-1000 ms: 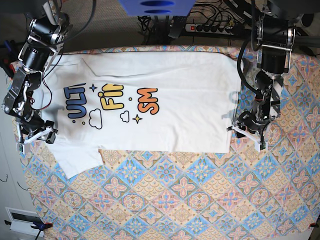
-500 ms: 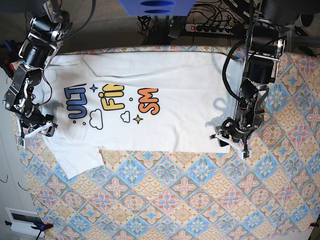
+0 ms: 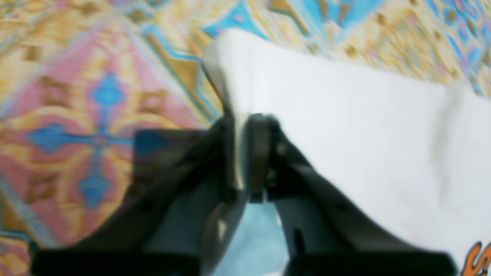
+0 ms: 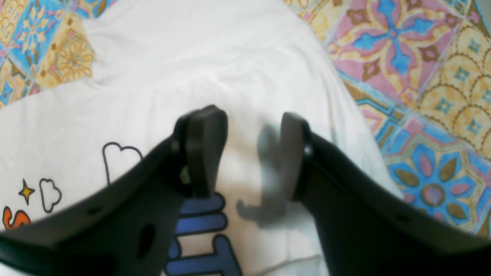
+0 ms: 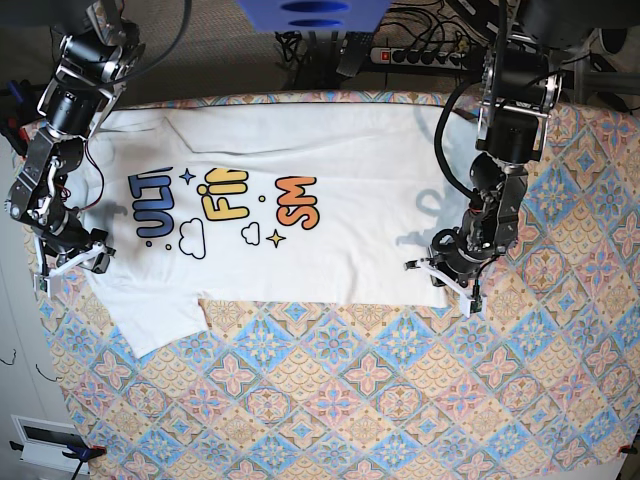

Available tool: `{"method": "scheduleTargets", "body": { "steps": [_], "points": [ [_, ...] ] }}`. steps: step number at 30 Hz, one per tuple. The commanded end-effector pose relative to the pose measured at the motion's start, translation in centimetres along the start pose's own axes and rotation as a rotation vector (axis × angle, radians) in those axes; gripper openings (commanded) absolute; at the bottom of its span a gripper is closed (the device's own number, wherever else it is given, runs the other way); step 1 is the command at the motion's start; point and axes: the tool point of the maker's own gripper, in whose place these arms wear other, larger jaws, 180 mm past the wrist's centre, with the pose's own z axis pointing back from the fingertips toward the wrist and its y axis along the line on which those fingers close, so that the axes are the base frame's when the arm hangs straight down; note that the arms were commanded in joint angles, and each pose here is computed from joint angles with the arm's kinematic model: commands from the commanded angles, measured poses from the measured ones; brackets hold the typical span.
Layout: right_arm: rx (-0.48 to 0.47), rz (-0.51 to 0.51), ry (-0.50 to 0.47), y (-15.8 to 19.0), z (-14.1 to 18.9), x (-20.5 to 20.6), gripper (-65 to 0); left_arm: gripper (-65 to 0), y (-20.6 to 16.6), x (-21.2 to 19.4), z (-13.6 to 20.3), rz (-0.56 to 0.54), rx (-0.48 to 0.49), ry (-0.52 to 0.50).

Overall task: Fold the T-shirt properly
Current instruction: 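Move both grippers to the shirt's side edges near the printed text, then grasp the shirt's side edge with both grippers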

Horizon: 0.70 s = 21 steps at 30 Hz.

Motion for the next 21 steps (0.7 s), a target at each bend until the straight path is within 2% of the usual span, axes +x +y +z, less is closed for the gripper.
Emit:
{"method": "scheduleTargets", "body": {
  "steps": [1, 4, 8, 13, 17, 21],
  "points": [
    [0.000, 0.013, -0.064, -0.2, 0.5, 2.5, -39.8, -65.0, -0.4, 1.0, 0.0, 0.003, -0.011, -0.009],
    [-0.002, 0.014, -0.061, -0.3, 0.5, 2.4, -39.8, -65.0, 0.3, 1.2, 0.2, 0.000, 0.001, -0.012],
    [-0.051, 0.041, 0.019, -1.4, -0.5, 0.4, -39.5, -65.0, 2.7, 1.1, 1.4, -0.028, 0.031, -0.030],
    [-0.077, 0.061, 0.001, -1.9, -2.1, 1.5, -39.4, -65.0, 4.2, 1.2, 3.3, -0.081, 0.043, -0.064],
    [-0.071, 0.156, 0.013, -1.3, -3.6, 2.6, -39.4, -65.0, 5.3, 0.6, 4.7, -0.121, 0.052, -0.071],
    [-0.023, 0.241, 0.007, 0.6, -5.4, 2.7, -39.4, -65.0, 5.6, 0.0, 5.3, -0.134, 0.053, -0.068]
  ]
}}
